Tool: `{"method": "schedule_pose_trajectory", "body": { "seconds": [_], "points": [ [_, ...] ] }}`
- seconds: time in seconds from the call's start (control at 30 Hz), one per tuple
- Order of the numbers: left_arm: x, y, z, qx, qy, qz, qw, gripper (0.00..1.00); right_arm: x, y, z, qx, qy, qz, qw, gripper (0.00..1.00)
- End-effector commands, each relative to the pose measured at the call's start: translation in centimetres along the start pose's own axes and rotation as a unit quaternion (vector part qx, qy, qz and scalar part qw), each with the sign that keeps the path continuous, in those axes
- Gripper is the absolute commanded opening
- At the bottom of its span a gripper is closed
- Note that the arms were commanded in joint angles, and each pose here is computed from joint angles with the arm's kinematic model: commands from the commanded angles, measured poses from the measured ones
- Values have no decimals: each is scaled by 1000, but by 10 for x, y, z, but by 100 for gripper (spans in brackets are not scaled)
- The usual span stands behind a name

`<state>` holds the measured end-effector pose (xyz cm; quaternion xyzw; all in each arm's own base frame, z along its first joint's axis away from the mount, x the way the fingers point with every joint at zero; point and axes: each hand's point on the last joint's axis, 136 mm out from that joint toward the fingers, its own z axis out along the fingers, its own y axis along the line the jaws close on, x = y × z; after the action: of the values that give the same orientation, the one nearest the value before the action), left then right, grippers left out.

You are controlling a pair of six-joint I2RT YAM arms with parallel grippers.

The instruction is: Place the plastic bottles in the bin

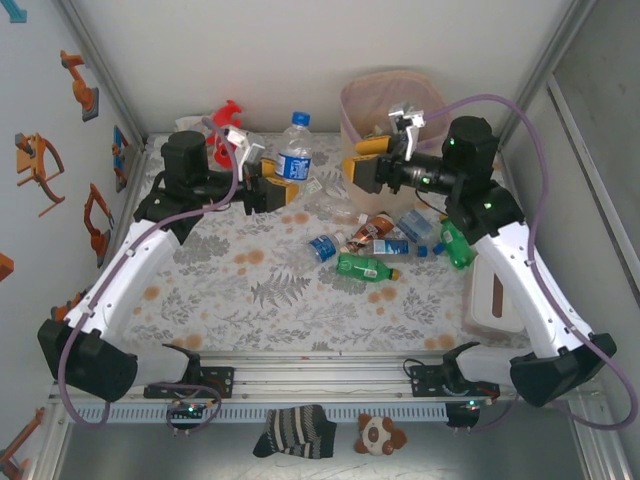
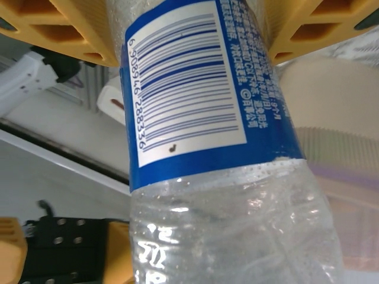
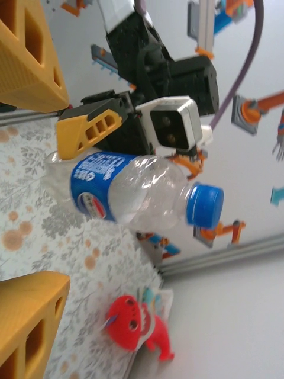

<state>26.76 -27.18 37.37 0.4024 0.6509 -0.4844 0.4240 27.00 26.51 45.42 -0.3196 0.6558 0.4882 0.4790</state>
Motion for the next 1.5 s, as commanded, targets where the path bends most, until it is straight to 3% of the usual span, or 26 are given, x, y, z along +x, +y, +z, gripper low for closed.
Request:
{"method": "schedule_pose_trajectory", "body": {
  "seconds": [0.0,0.53,1.03,1.27,1.47],
  "points": [
    [-22,-36,-8,54,-25,39,997,55,-15,38,4,-58,-26,-82,995,72],
    [-42,-93,-16,131,-45,85,987,55,-35,81,45,-161,-45,-81,983,72],
    [-40,-97,-16,135,-46,88,986,55,-35,92,45,-176,-42,-74,981,49],
    [-39,-97,-19,118,-52,94,987,66,-38,90,43,-157,-43,-75,984,48],
    [-27,-77,-17,60,-46,89,993,76,-34,76,42,-101,-18,-103,989,47]
  ]
}}
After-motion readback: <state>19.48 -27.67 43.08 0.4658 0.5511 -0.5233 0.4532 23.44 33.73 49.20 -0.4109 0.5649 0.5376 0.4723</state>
